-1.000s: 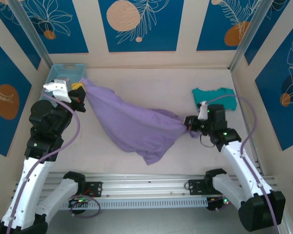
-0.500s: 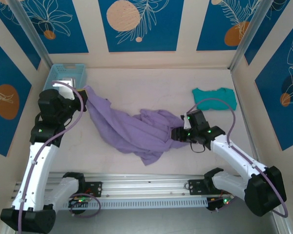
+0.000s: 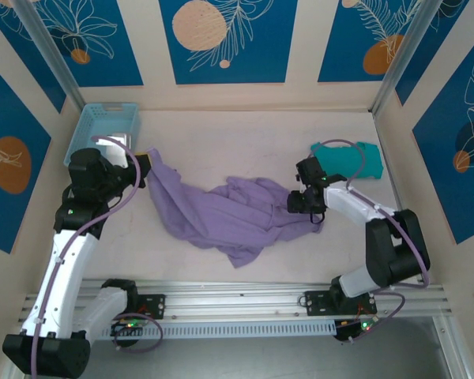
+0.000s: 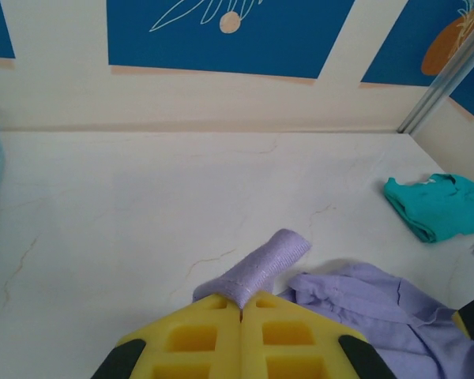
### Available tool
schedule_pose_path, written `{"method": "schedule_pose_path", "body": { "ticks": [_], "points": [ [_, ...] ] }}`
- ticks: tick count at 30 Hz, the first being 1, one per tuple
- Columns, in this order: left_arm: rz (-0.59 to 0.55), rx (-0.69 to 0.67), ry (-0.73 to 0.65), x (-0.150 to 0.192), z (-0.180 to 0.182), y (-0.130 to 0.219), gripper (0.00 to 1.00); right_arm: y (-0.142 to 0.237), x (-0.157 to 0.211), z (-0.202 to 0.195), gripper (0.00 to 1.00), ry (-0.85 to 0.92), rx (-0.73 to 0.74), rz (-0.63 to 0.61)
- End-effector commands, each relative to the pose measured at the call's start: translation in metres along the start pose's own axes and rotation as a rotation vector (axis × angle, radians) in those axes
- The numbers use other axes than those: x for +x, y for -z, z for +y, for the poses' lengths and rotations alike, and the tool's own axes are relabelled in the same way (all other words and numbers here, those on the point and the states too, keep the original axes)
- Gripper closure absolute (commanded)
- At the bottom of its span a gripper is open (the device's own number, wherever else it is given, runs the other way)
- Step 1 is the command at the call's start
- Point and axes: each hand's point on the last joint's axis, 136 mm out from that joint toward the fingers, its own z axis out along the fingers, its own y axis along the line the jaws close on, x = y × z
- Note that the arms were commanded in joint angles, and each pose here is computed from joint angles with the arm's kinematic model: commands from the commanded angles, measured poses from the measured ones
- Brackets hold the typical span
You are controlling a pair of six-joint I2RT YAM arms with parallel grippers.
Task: Fold the inside-out t-shirt
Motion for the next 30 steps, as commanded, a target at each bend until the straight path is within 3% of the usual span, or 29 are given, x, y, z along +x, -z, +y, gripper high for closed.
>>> {"method": "schedule_pose_path", "body": {
  "ticks": [1, 5, 12, 22, 25, 30],
  "points": [
    [-0.022, 0.037, 0.007, -0.005, -0.004, 0.000, 1.00, -0.001, 0.000, 0.005, 0.41, 0.130, 0.084, 0.026],
    [-0.021, 0.052, 0.010, -0.004, -0.006, -0.002, 1.00, -0.009, -0.002, 0.014, 0.34, 0.229, 0.162, 0.051],
    [-0.022, 0.052, 0.004, -0.004, -0.006, -0.001, 1.00, -0.030, -0.013, 0.015, 0.39, 0.303, 0.219, 0.094],
    [-0.030, 0.023, 0.009, -0.006, -0.001, -0.001, 1.00, -0.013, -0.045, 0.021, 0.99, 0.332, 0.214, -0.028],
    [-0.035, -0.025, 0.015, -0.012, 0.007, 0.002, 1.00, 0.015, -0.057, 0.025, 1.00, 0.296, 0.163, -0.117],
    [-0.101, -0.115, 0.022, -0.047, 0.023, 0.013, 1.00, 0.087, -0.076, 0.034, 1.00, 0.190, -0.044, -0.299]
  ]
}}
